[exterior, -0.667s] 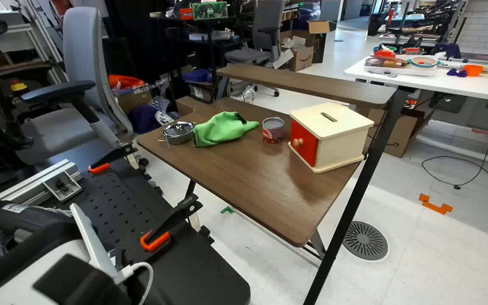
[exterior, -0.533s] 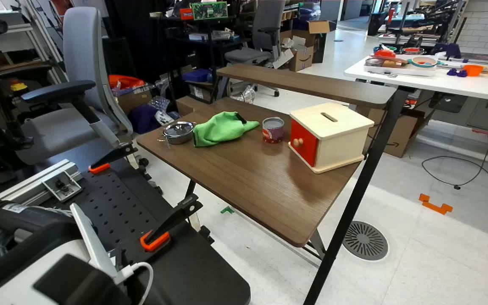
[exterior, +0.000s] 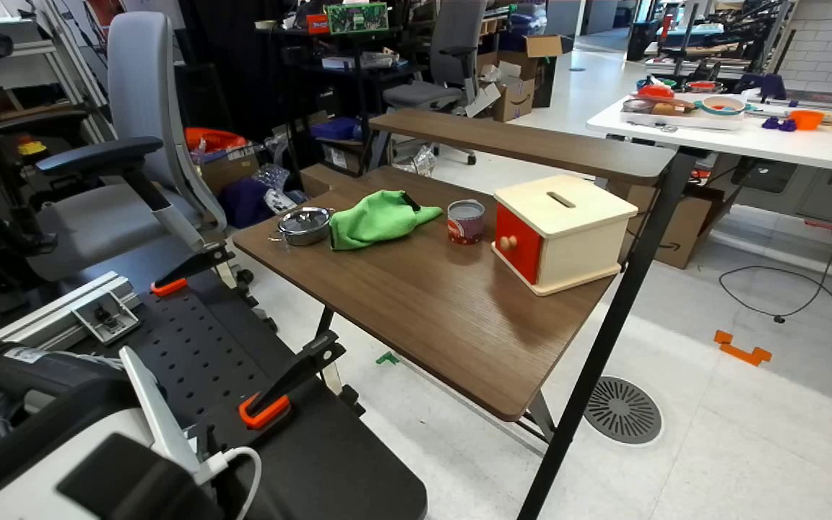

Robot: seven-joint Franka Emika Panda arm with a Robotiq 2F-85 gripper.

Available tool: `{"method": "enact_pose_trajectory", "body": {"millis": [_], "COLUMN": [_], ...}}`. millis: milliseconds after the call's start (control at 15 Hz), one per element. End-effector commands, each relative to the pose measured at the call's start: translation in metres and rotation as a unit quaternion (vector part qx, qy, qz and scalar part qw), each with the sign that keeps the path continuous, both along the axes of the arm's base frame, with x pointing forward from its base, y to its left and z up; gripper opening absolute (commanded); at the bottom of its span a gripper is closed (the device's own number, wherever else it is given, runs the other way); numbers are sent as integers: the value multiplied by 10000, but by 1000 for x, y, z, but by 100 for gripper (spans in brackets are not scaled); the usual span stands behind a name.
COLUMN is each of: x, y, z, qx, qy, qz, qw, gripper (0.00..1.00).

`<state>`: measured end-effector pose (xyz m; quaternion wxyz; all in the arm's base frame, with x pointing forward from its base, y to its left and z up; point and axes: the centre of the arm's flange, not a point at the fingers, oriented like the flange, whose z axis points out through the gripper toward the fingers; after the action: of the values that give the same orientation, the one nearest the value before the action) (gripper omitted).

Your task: Unfold the towel on the table

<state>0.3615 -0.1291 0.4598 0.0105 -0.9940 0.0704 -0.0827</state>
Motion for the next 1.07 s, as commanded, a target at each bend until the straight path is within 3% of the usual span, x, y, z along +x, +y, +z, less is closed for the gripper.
{"method": "enact_pose_trajectory", "body": {"millis": [0, 400, 733, 1000], "x": [23, 76, 140, 178], "y": [17, 73, 134, 172], "z": [-25, -62, -113, -155], "qx": [132, 433, 857, 942], "qy": [161, 24, -193, -213], "qz": [32, 87, -123, -337], "qw": [9998, 9990, 9961, 9948], "gripper": [100, 100, 100, 100]}}
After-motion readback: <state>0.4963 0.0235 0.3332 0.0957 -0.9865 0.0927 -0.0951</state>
